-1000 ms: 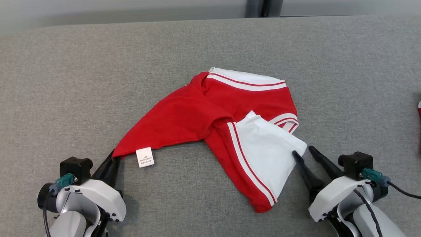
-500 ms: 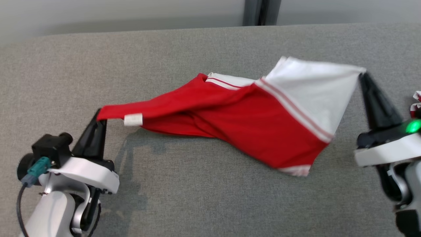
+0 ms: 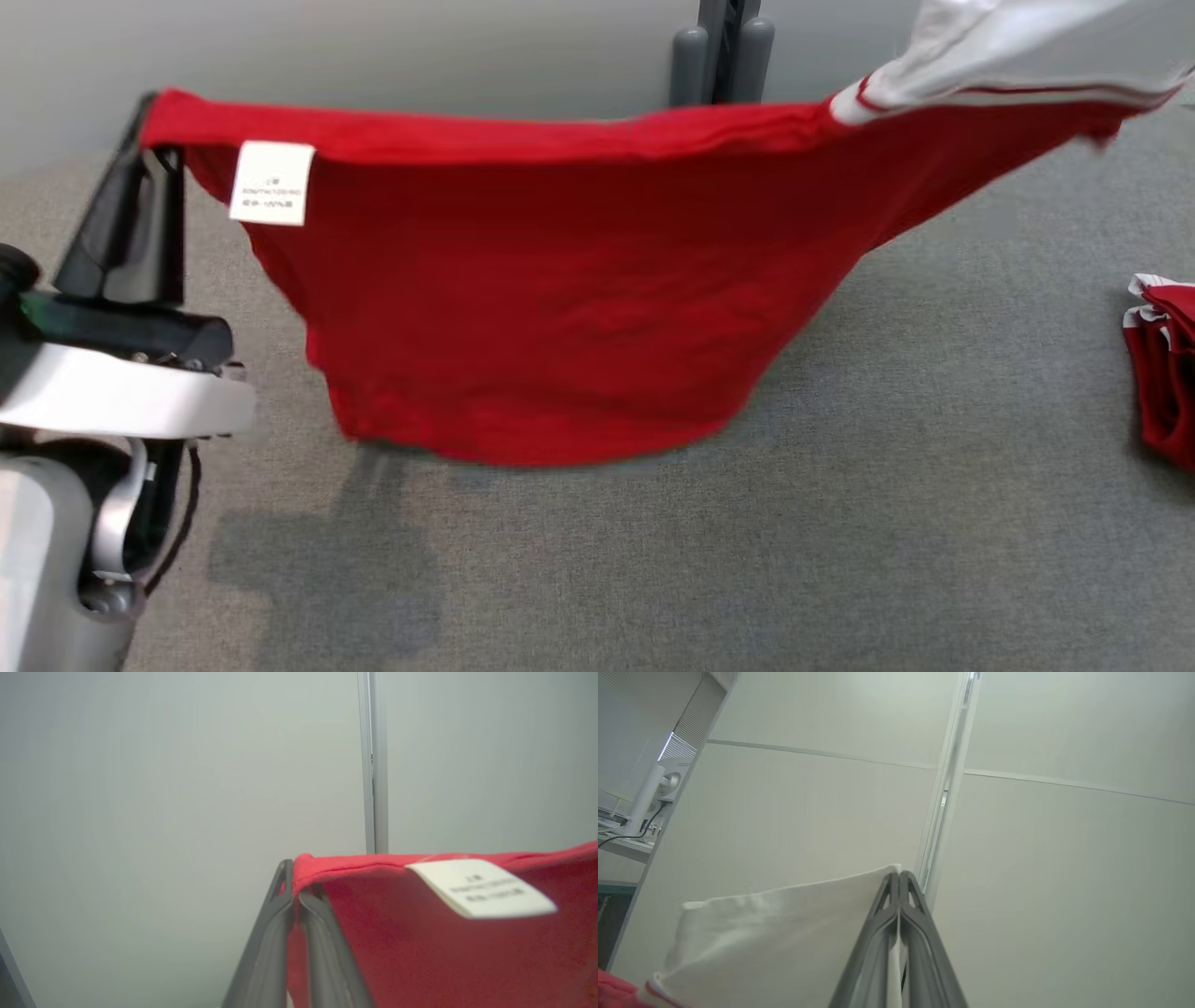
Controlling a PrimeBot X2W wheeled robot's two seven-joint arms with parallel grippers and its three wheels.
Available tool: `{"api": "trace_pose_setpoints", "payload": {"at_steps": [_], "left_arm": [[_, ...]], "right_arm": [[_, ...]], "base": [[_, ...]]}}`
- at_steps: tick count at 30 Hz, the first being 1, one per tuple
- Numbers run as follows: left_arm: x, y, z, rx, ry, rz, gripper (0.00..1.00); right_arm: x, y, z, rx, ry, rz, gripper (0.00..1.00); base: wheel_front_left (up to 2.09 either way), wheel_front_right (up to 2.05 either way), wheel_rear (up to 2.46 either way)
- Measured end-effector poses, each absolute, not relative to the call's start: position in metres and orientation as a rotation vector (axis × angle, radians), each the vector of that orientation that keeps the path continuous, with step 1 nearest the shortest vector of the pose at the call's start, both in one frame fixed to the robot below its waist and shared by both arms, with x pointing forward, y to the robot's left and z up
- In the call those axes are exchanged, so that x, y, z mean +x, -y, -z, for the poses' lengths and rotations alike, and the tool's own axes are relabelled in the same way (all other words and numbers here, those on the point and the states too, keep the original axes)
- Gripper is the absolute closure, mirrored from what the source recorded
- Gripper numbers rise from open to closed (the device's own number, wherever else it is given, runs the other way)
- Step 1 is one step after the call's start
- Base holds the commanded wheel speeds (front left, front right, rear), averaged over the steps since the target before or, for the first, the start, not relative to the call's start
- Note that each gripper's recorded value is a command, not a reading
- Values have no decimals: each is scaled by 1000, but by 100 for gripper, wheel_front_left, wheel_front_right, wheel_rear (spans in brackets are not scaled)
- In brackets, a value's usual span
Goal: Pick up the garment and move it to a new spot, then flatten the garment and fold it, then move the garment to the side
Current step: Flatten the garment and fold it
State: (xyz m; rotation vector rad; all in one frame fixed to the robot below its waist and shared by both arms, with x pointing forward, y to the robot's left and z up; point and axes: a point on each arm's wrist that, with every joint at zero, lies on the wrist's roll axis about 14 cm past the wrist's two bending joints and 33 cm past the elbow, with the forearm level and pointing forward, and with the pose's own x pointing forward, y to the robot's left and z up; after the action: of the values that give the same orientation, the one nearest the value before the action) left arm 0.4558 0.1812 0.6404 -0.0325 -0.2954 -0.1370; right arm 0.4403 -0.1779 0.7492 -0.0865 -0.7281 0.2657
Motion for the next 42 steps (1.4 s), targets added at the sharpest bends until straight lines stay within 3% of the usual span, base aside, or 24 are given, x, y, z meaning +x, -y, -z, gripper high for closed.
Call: {"api": "trace_pose_setpoints", "payload": {"at_steps": [5, 12, 19, 25, 33, 37, 42], "left_arm": [[451, -185, -682, 3, 395, 130, 100], [458, -182, -693, 10, 414, 142, 100], [525, -164, -685, 6, 368, 220, 100], [593, -167, -687, 23, 346, 201, 100], [648, -174, -714, 48, 392, 147, 100], [667, -177, -714, 22, 368, 125, 100], [688, -171, -663, -25, 191, 145, 100]], "right_arm": [[424, 182, -789, -124, 819, -252, 100], [438, 184, -784, -95, 763, -261, 100], [514, 177, -754, -40, 629, -315, 100], [570, 172, -762, -5, 658, -326, 100], [615, 184, -799, 27, 700, -248, 100], [639, 190, -787, 80, 619, -204, 100], [666, 180, -735, 71, 448, -203, 100]], "base": [[0, 0, 0], [0, 0, 0], [0, 0, 0], [0, 0, 0], [0, 0, 0], [0, 0, 0], [0, 0, 0]]}}
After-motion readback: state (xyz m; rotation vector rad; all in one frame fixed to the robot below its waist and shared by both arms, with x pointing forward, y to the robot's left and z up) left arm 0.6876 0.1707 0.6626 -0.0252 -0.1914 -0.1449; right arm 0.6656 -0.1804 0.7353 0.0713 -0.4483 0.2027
